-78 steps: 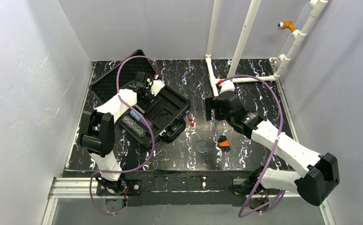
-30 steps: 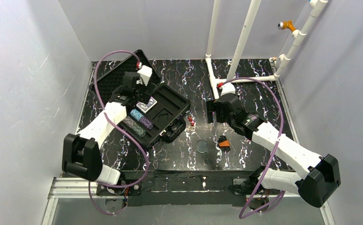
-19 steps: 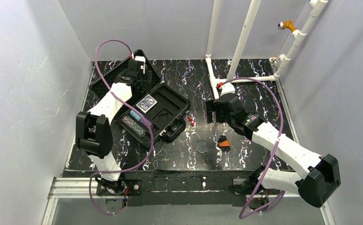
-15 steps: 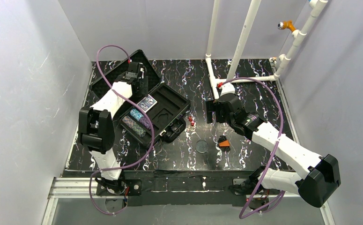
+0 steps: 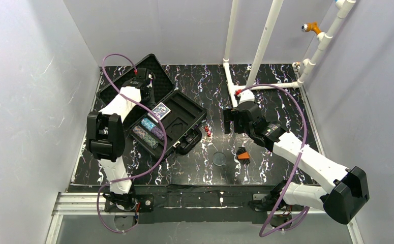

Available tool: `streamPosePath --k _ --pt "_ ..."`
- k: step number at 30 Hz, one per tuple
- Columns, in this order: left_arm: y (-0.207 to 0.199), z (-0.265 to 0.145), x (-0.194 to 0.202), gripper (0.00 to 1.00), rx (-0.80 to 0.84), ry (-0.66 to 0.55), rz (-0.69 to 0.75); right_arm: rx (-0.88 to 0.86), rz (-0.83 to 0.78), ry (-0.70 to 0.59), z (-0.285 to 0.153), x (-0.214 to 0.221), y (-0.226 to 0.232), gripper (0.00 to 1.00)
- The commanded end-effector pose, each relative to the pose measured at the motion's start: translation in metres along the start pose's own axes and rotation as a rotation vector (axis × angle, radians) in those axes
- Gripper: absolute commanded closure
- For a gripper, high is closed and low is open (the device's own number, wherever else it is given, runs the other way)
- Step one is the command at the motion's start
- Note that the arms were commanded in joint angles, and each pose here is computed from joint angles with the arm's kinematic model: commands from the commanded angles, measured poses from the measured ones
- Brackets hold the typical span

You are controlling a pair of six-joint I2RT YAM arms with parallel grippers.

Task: Pack up texas hold em set

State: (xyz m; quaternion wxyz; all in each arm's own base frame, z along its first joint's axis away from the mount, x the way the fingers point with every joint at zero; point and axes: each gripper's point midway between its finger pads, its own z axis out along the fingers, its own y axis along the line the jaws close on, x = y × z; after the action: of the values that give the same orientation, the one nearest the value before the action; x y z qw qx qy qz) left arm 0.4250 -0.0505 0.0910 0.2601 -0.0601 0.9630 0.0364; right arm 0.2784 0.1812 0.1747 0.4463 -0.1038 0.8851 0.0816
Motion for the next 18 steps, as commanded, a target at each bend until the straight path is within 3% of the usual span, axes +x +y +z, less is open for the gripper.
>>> streamPosePath --k 1,18 --pt "-0.0047 -0.0122 -0.0077 0.72 0.028 -0.016 -0.011 0.003 0.014 -0.033 0.0039 -0.0050 -0.0006 0.00" --pt "-0.0123 -0.0182 -0.0005 0.73 0.058 -0.020 0.034 0.003 0.018 -0.037 0.0013 -0.0032 -0.0022 0.00"
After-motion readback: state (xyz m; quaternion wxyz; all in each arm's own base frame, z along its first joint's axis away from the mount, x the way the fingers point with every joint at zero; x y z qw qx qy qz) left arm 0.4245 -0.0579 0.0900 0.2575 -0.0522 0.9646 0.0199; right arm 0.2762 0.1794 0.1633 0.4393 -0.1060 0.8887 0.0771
